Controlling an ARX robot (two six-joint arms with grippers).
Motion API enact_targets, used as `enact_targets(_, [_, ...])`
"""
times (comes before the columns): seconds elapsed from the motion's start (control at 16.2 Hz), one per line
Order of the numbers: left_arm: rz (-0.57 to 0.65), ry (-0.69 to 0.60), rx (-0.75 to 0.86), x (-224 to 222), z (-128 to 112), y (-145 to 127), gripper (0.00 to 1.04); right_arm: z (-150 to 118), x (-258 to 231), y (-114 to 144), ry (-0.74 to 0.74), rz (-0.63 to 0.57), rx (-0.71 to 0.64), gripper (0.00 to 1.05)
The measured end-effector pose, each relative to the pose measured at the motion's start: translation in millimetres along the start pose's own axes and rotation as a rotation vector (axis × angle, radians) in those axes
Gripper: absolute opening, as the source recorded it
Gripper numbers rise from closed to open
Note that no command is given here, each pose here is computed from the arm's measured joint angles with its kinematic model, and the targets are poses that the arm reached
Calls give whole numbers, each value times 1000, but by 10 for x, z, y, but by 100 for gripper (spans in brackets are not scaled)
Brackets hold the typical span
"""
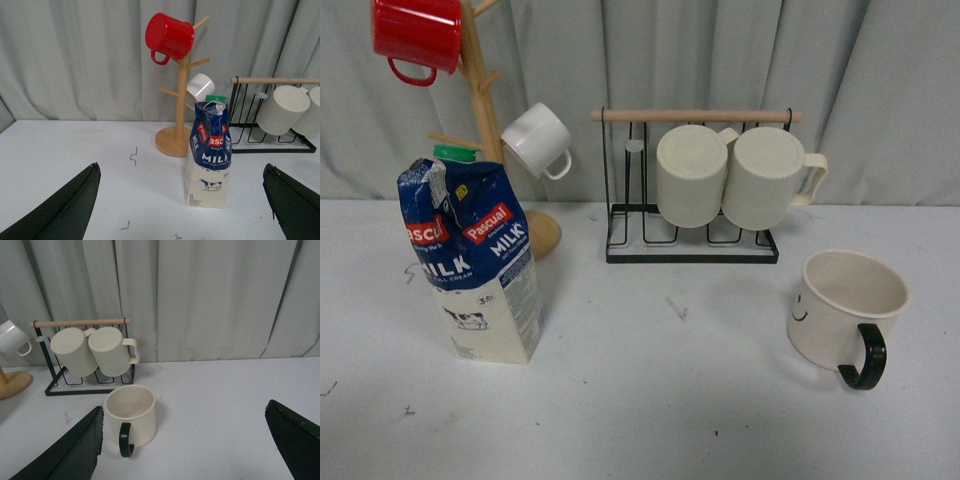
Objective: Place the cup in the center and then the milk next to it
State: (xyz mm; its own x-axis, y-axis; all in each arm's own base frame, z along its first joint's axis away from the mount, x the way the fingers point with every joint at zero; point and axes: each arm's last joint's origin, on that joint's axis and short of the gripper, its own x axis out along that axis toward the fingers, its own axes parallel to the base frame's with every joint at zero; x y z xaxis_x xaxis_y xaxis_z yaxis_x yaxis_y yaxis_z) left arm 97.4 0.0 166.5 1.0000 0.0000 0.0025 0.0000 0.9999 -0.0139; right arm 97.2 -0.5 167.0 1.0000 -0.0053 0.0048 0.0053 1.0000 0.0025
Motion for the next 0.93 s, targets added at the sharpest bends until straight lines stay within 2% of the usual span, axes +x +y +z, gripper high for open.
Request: enact_targets(0.93, [0, 0, 0, 0, 0, 0, 98, 0, 0, 0, 0, 0, 0, 98])
